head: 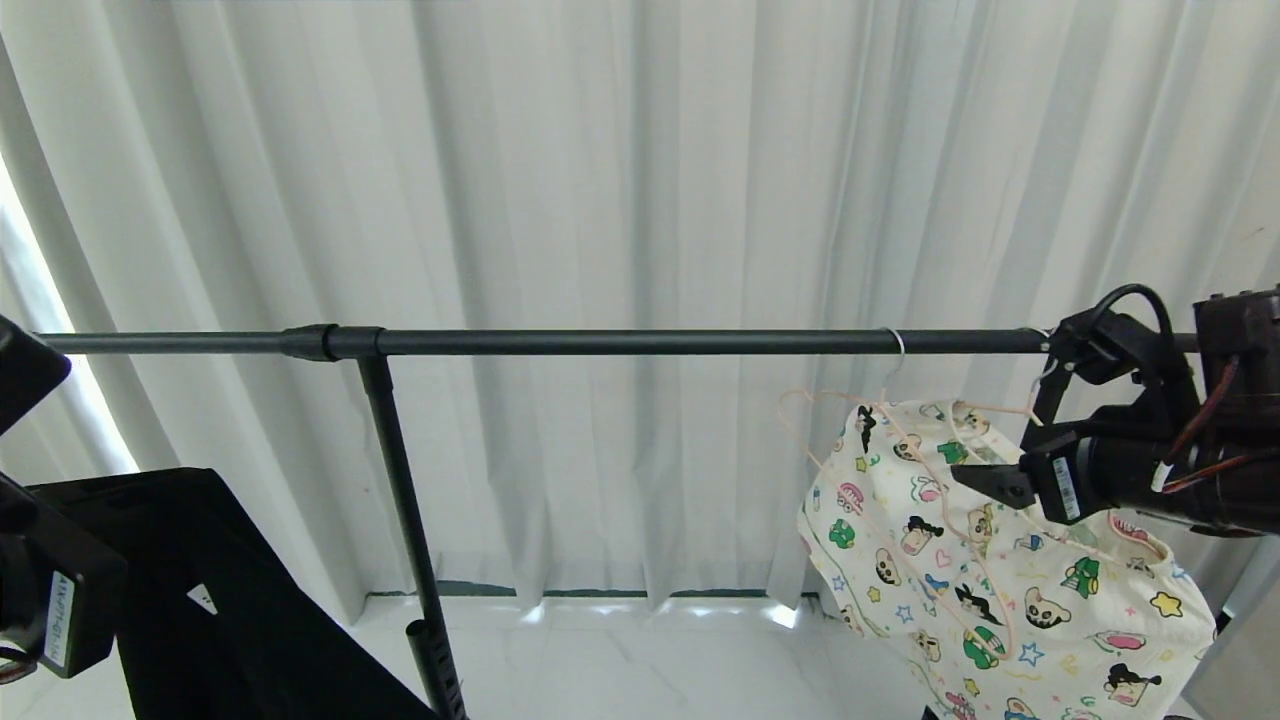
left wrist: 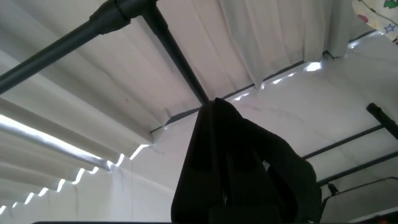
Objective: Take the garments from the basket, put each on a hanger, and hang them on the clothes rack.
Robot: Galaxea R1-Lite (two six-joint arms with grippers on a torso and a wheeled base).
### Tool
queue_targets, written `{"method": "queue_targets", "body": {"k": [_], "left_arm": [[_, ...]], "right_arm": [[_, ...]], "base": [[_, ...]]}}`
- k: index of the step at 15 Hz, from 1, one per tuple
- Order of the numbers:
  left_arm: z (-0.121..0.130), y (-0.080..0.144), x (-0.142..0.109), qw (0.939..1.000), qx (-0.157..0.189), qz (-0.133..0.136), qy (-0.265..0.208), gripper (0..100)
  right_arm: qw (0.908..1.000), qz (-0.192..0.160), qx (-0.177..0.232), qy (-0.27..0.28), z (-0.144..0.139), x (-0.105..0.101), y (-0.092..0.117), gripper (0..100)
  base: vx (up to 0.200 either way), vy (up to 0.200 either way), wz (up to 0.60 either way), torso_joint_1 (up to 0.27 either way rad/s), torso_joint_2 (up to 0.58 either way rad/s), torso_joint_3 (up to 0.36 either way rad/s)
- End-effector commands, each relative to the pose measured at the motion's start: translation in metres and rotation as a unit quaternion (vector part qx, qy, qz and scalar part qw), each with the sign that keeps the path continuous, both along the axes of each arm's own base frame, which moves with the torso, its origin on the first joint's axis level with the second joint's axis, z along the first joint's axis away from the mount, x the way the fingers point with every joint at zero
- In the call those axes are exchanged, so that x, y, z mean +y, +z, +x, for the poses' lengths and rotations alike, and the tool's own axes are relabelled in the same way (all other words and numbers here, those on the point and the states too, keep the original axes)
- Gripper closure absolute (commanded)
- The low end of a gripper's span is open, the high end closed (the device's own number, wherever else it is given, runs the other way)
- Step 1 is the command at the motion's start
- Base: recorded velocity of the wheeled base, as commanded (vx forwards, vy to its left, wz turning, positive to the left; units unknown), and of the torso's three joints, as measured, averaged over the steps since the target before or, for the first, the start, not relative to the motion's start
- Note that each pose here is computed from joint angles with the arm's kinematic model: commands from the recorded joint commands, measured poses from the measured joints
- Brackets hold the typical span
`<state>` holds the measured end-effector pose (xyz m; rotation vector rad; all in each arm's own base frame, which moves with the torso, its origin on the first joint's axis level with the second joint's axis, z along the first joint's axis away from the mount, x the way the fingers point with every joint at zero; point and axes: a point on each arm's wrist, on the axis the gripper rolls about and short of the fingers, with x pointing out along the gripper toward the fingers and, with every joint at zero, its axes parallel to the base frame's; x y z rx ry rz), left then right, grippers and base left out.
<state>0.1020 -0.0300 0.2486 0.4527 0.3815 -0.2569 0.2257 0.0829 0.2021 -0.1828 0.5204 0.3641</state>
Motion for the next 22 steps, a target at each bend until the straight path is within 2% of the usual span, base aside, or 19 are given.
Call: {"method": "queue_targets", "body": {"k": [1,3,8,12,17,18,22], "left_arm": [[-0.003,0.001,0.001,1.0000,-0.006,-0.001,-0.002,100],[-0.004,0.002,0.001,1.0000,-0.008,-0.002,-0.003,100],[-0.005,0.002,0.001,0.9999,-0.010,-0.002,-0.003,100],[-0.005,0.001,0.001,0.9999,-0.009,-0.002,-0.004,100],[-0.003,0.001,0.000,1.0000,-0.006,0.001,-0.005,100],[-0.003,0.001,0.000,1.0000,-0.006,0.001,-0.005,100],[-0.004,0.001,0.001,1.0000,-0.007,0.000,-0.004,100]], "right_arm": [[0.9994,-0.003,0.034,0.009,0.008,0.010,-0.017,0],[0.9990,0.013,0.044,0.006,0.023,0.021,-0.030,0],[0.9975,0.006,0.070,0.003,0.041,0.029,-0.055,0],[0.9971,0.014,0.075,-0.001,0.055,0.035,-0.071,0],[0.9966,0.026,0.078,0.001,0.055,0.041,-0.073,0],[0.9965,0.027,0.079,0.002,0.055,0.042,-0.073,100],[0.9966,0.026,0.078,0.006,0.054,0.044,-0.073,100]], "base": [[0.000,0.000,0.00,0.000,0.00,0.000],[0.000,0.000,0.00,0.000,0.00,0.000],[0.000,0.000,0.00,0.000,0.00,0.000],[0.000,0.000,0.00,0.000,0.00,0.000],[0.000,0.000,0.00,0.000,0.00,0.000],[0.000,0.000,0.00,0.000,0.00,0.000],[0.000,0.000,0.00,0.000,0.00,0.000]]}}
